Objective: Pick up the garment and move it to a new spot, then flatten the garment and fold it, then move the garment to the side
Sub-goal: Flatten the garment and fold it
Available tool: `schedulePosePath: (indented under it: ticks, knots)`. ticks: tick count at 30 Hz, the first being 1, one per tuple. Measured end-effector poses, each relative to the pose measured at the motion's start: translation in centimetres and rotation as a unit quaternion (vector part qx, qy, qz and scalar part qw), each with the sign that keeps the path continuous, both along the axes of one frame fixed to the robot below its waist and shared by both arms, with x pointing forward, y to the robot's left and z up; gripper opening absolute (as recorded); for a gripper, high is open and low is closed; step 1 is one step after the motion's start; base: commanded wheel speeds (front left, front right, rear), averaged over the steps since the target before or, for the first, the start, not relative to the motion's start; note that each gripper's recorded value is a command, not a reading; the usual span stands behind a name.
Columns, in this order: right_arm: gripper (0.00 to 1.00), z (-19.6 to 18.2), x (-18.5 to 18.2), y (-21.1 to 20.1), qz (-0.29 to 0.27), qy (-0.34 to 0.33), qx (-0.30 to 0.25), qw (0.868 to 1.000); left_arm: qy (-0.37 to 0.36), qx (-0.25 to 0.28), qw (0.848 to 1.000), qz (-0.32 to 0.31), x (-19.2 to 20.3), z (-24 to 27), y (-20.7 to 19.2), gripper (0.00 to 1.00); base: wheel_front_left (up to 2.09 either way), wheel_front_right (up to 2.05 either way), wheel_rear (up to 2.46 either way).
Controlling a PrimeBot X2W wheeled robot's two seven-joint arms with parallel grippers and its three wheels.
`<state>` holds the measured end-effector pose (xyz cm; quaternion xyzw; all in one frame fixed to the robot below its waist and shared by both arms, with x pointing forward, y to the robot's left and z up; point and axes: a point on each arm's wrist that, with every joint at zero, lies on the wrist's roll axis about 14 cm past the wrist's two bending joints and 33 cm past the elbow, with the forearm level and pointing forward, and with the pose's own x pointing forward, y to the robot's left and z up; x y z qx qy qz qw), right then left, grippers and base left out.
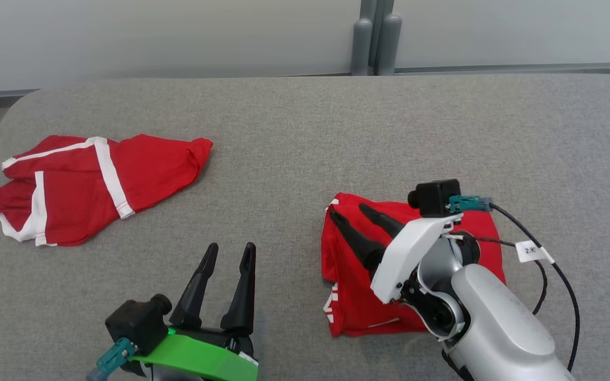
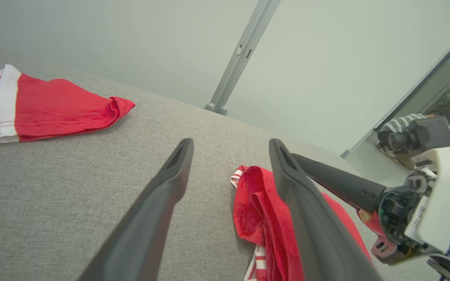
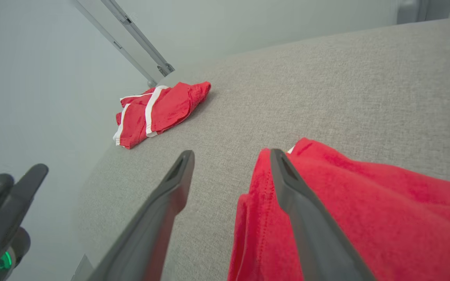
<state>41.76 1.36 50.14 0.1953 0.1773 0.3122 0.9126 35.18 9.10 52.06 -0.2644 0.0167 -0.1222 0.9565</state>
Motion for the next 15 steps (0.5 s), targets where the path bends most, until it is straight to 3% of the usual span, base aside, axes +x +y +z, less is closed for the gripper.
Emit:
schedulePosePath:
  ticks: [9, 15]
  knots:
    - [1.00, 3.8, 2.0, -5.3, -0.088, -0.078, 0.017, 0.993, -0.002, 0.001, 1.000, -0.014, -0.1, 0.2, -0.8, 1.00, 0.00, 0.00, 0.00]
    - [1.00, 3.9, 2.2, -10.6, -0.150, -0.103, -0.016, 0.983, -0.002, 0.003, 1.000, -0.022, 0.0, 0.2, -1.3, 1.00, 0.00, 0.00, 0.00]
